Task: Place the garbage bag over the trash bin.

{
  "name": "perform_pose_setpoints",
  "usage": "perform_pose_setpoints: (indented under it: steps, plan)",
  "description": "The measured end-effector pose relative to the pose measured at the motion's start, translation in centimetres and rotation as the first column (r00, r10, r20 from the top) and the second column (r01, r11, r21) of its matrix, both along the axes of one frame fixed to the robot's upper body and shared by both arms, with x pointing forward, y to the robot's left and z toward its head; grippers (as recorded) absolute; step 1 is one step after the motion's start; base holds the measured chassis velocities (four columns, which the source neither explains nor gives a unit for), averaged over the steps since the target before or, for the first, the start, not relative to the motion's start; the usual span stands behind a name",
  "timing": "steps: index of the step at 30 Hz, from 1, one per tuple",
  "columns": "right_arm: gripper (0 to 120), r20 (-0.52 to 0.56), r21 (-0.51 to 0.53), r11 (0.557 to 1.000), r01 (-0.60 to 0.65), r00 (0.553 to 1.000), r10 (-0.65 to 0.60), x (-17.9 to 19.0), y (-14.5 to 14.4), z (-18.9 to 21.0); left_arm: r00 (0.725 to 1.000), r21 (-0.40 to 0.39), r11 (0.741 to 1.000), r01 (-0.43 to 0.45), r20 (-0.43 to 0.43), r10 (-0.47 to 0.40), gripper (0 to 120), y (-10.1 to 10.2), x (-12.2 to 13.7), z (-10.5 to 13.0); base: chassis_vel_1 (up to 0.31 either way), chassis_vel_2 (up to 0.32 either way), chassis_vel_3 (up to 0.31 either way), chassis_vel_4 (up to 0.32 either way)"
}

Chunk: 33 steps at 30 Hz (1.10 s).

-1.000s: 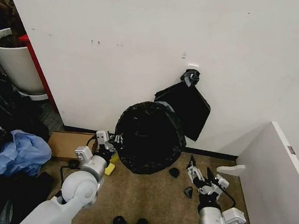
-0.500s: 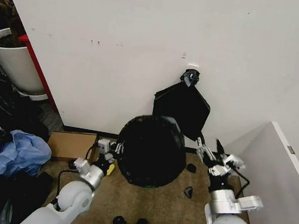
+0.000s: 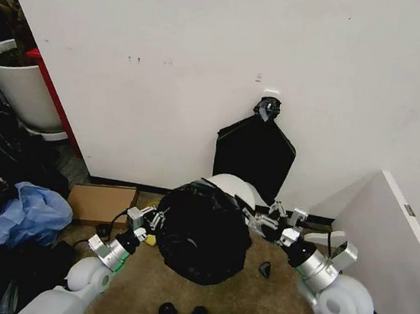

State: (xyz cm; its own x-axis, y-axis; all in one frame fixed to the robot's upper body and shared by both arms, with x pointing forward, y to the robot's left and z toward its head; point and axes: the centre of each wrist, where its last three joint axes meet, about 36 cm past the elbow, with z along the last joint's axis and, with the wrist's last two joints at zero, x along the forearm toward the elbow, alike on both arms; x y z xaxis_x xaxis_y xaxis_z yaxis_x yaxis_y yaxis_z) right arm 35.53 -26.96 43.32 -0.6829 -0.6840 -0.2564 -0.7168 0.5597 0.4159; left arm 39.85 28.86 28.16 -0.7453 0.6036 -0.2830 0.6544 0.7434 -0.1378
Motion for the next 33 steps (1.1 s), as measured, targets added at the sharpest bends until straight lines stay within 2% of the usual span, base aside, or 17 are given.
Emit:
perform_pose_setpoints:
  steps: [1, 4, 9, 12, 21, 33]
  plan:
    - [100, 0.0, 0.0, 1.0, 0.0, 1.0, 0.0, 0.0, 0.0, 0.0, 1.0, 0.0, 1.0, 0.0, 0.0, 0.0, 1, 0.0, 0.0, 0.0, 0.0, 0.0, 0.0, 0.0]
    - [100, 0.058, -0.053, 0.992, -0.114, 0.992, 0.117, 1.7, -1.8, -0.6, 1.0, 0.007, 1.0, -0.01, 0.015, 0.01, 1, 0.6, 0.2, 0.2, 0.0, 0.0, 0.0, 0.0]
    - [100, 0.089, -0.146, 0.979, -0.142, 0.984, 0.156, 2.7, -3.3, -1.3, 1.0, 0.009, 1.0, -0.016, 0.022, 0.016, 1, 1.0, 0.3, 0.5, 0.0, 0.0, 0.0, 0.0]
    - [100, 0.076, -0.223, 0.973, -0.056, 0.994, 0.075, 2.7, -3.5, -1.6, 0.999, 0.0, 1.0, -0.011, 0.033, 0.011, 1, 1.0, 0.2, 1.0, 0.0, 0.0, 0.0, 0.0]
    - [100, 0.07, -0.27, 0.96, 0.074, 0.996, -0.057, 2.4, -2.5, -1.4, 0.999, -0.011, 1.0, 0.006, 0.034, -0.005, 1, 0.5, -0.1, 1.4, 0.0, 0.0, 0.0, 0.0]
    - [100, 0.115, -0.388, 0.909, 0.154, 0.986, -0.118, 4.1, -3.1, -2.2, 0.998, -0.016, 0.999, 0.037, 0.056, -0.036, 1, 0.2, -0.7, 2.3, 0.0, 0.0, 0.0, 0.0]
